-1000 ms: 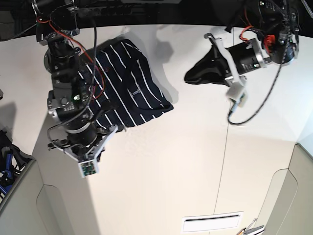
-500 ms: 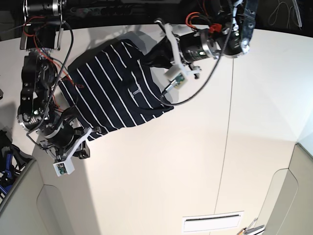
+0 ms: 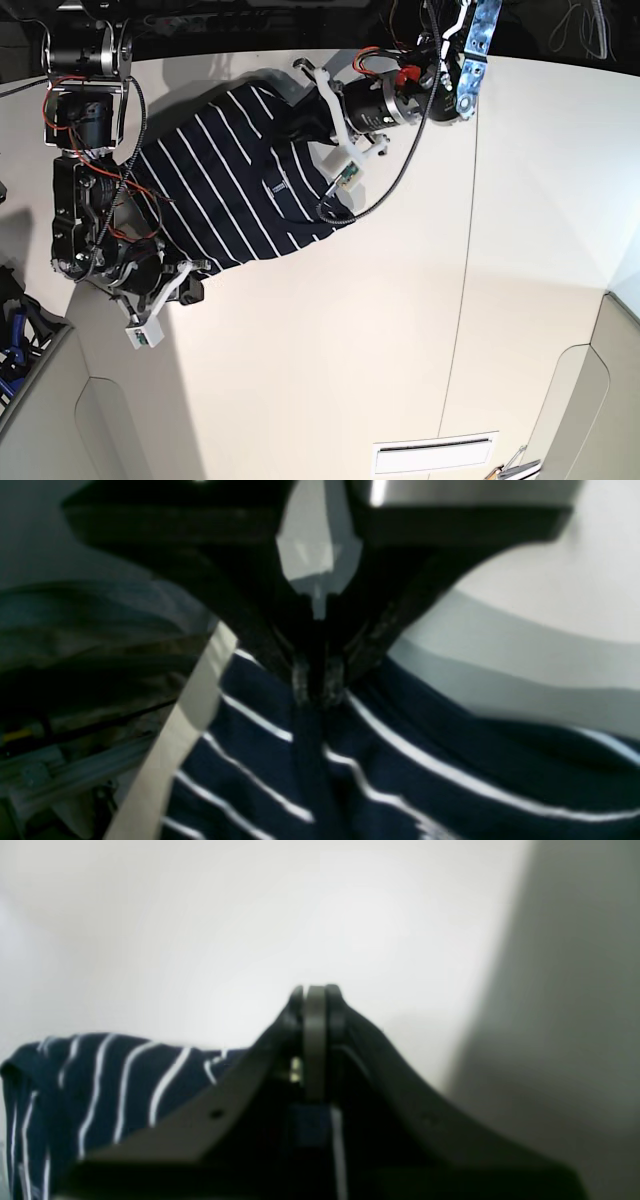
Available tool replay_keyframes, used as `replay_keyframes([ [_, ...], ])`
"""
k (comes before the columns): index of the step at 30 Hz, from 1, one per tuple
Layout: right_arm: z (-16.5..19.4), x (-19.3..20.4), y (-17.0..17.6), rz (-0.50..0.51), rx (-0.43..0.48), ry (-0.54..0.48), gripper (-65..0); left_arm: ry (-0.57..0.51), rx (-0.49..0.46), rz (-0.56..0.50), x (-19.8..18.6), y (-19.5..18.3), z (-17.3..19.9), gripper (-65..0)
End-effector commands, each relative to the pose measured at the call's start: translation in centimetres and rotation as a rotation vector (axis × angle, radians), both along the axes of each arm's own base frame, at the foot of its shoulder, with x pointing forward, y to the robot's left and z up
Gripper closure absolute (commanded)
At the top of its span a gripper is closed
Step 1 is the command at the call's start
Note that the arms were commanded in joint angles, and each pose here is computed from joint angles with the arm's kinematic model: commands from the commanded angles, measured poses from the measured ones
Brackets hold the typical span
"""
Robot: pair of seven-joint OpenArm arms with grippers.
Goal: Fold the T-shirt properly
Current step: 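Grasp the folded bundle with both grippers and straighten it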
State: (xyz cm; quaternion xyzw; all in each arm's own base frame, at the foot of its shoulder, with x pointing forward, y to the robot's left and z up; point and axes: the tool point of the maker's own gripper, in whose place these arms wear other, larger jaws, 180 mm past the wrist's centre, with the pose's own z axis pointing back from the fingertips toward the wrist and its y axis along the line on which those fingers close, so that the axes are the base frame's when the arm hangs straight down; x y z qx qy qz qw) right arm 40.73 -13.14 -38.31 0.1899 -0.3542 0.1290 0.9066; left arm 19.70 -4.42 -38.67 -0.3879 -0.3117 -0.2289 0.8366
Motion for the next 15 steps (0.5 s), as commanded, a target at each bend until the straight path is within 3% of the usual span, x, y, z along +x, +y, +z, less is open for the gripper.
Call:
replay_keyframes([
  [1,1.9,1.3,-0.1,0.005,0.015,-0.060,0.0,-0.028,-0.034,0.010,1.0,-0.3,0.9,-3.4],
  [8,1.1,0.5,0.0,0.025,0.002,-0.004,0.0,-0.091,0.055,0.054,4.9,2.3,0.7,-3.4],
  [15,0.2,-2.5,-0.1,0.048,0.117,0.071,0.0,-0.151,0.138,0.215,9.4,9.0,1.5,-3.4],
])
